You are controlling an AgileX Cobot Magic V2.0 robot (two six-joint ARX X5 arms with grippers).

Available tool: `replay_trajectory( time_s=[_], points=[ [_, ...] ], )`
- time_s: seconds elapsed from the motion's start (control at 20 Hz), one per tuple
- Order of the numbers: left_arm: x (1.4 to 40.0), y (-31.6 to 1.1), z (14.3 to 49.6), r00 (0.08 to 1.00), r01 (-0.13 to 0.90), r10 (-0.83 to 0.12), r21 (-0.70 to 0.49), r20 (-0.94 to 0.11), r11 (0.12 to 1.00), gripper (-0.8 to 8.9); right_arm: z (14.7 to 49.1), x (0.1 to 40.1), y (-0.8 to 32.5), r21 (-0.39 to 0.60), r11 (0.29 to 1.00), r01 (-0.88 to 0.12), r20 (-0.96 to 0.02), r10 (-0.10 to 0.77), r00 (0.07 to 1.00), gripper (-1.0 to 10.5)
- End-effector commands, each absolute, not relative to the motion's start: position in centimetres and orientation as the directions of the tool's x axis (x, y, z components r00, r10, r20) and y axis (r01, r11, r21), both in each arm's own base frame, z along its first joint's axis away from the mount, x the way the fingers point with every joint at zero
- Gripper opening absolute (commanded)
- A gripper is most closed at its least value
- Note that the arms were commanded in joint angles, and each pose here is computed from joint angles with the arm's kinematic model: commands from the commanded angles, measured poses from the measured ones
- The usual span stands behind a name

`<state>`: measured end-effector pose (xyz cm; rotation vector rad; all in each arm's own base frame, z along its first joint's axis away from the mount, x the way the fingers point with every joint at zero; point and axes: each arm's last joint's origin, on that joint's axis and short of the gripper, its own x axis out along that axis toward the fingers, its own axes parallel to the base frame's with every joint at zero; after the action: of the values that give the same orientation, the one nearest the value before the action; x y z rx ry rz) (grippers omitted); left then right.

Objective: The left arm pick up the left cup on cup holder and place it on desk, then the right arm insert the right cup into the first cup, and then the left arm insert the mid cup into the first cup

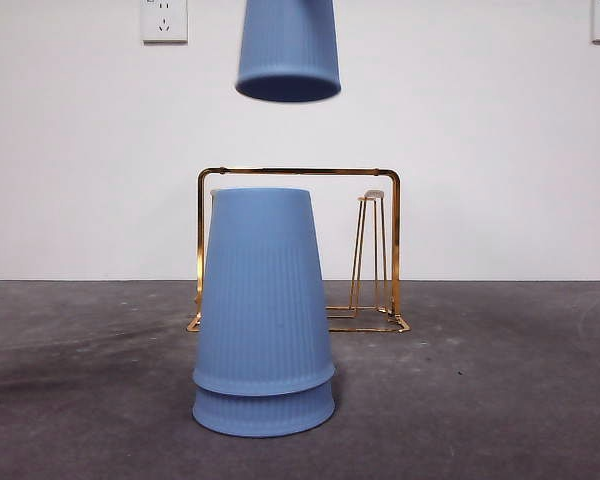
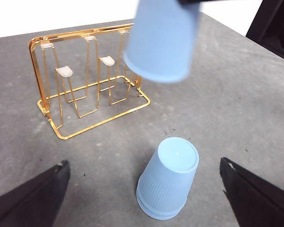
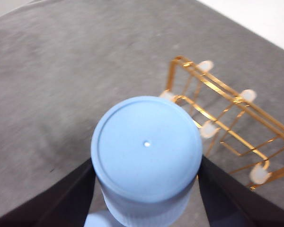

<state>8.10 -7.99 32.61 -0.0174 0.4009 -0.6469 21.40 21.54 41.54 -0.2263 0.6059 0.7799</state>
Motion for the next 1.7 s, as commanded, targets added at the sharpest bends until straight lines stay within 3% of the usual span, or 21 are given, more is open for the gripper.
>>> replay_trajectory(
  time_s=[0.05, 0.25, 0.55, 1.3, 1.5, 1.7],
  points=[
    [8.1, -8.1, 32.9, 0.725, 0.589, -0.598, -0.141, -0.343, 0.796, 4.91, 42.0, 20.1, 22.4, 0.025, 0.658, -0.752, -0.591, 0.617, 0.52, 2.3],
    [8.1, -8.1, 32.9, 0.725, 0.589, -0.598, -0.141, -0.343, 0.796, 4.91, 41.3, 18.4, 23.2, 0.027, 0.617, -0.786, -0.612, 0.632, 0.475, 2.3],
    [8.1, -8.1, 32.9, 0.725, 0.589, -0.598, -0.141, -0.343, 0.796, 4.91, 39.1, 16.8, 23.8, 0.035, 0.61, -0.792, -0.619, 0.636, 0.462, 2.3],
    [8.1, -8.1, 32.9, 0.725, 0.59, -0.598, -0.139, -0.343, 0.795, 4.91, 30.2, 15.9, 23.8, 0.047, 0.666, -0.745, -0.666, 0.577, 0.474, 2.3],
    [8.1, -8.1, 32.9, 0.725, 0.59, -0.598, -0.139, -0.343, 0.795, 4.91, 29.5, 15.9, 23.7, 0.038, 0.691, -0.722, -0.676, 0.55, 0.49, 4.9],
    [8.1, -8.1, 32.9, 0.725, 0.59, -0.598, -0.14, -0.343, 0.795, 4.91, 29.9, 15.8, 23.7, 0.042, 0.689, -0.723, -0.658, 0.564, 0.499, 4.9]
  ],
)
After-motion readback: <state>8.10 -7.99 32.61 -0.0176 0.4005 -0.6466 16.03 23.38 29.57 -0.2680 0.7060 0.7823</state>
